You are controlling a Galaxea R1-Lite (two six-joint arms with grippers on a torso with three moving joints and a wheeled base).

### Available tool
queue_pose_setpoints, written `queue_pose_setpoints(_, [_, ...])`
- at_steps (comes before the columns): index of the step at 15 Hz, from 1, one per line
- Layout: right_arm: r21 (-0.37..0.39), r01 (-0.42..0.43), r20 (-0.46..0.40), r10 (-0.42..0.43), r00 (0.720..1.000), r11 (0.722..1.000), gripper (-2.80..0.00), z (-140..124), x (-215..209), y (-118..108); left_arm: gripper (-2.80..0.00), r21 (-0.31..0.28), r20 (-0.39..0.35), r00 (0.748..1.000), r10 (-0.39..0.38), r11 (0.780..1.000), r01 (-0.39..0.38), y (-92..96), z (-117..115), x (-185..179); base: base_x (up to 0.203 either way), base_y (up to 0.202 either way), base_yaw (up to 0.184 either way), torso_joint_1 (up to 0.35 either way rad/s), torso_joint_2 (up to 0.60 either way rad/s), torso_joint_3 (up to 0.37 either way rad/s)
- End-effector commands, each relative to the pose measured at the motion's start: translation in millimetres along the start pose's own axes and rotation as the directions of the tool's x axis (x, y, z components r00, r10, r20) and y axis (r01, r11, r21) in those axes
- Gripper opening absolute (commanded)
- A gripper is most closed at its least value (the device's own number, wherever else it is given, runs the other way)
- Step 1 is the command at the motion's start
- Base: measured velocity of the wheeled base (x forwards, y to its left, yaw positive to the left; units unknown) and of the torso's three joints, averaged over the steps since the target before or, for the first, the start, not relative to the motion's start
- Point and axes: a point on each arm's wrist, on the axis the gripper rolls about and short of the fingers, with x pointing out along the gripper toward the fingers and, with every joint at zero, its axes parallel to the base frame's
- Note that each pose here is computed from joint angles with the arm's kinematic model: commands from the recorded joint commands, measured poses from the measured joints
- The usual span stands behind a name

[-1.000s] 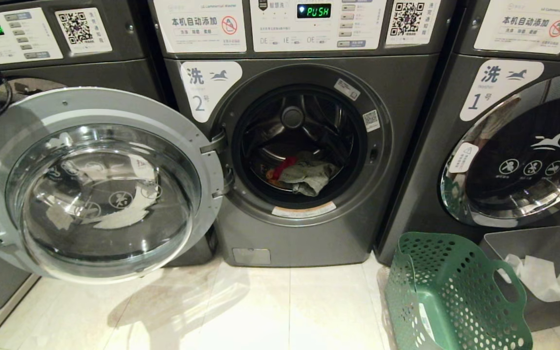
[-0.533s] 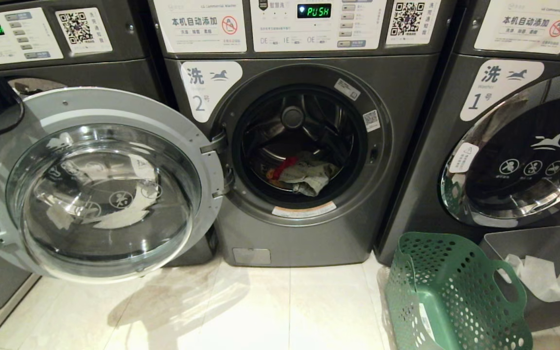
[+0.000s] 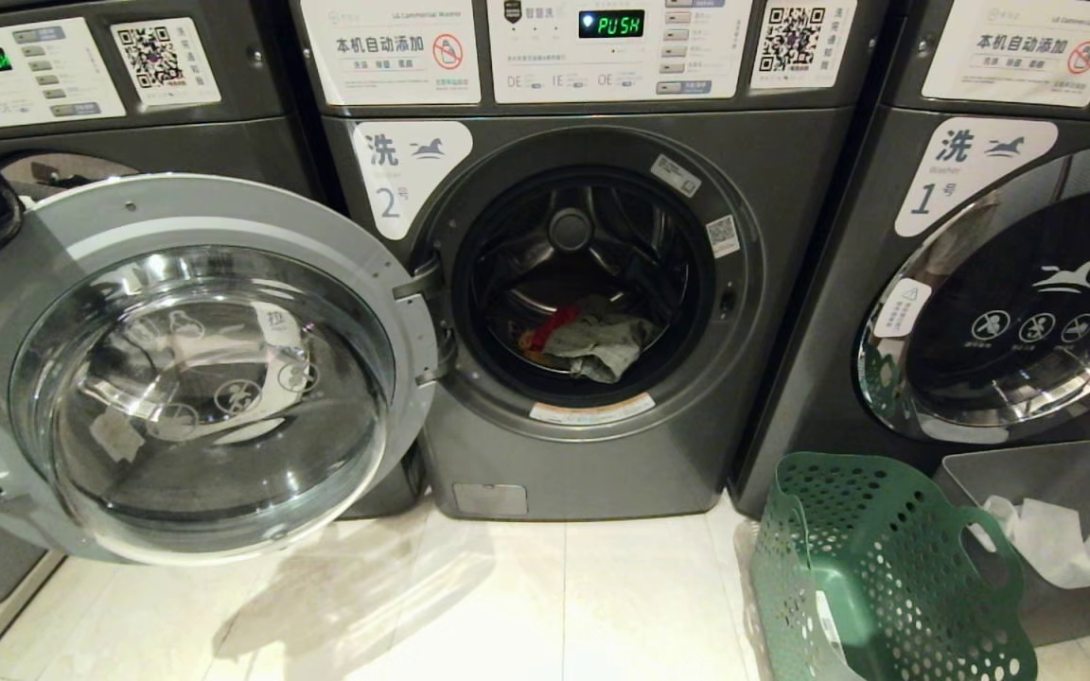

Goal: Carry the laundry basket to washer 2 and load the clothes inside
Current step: Close the washing machine door with the left hand

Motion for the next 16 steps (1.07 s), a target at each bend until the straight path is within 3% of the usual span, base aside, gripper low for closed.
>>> queue_pose_setpoints(1, [-0.002,0.0,0.0,0.0,1.0,1.0,-2.8,0,0,0,-2.8,-0.025,-0.073,0.997,-0.03,0.999,0.028,-10.5,4,-25,0.0,0.0,0.0,0.0,0.0,0.0])
queue_pose_setpoints(5, [-0.002,0.0,0.0,0.0,1.0,1.0,-2.8,0,0,0,-2.8,-0.072,-0.188,0.978,-0.088,0.995,0.076,-31.8,4,-59,0.0,0.0,0.0,0.0,0.0,0.0])
queue_pose_setpoints(8, [-0.002,0.0,0.0,0.0,1.0,1.0,-2.8,0,0,0,-2.8,-0.139,-0.326,0.924,-0.197,0.977,0.16,-58.7,-2,-95,0.0,0.0,0.0,0.0,0.0,0.0])
queue_pose_setpoints(12, [-0.002,0.0,0.0,0.0,1.0,1.0,-2.8,0,0,0,-2.8,-0.132,-0.361,0.891,-0.277,0.96,0.245,-89.1,-6,-112,0.0,0.0,0.0,0.0,0.0,0.0])
queue_pose_setpoints(16, [-0.002,0.0,0.0,0.0,1.0,1.0,-2.8,0,0,0,-2.8,-0.137,-0.448,0.81,-0.378,0.924,0.356,-130.5,-19,-136,0.0,0.0,0.0,0.0,0.0,0.0])
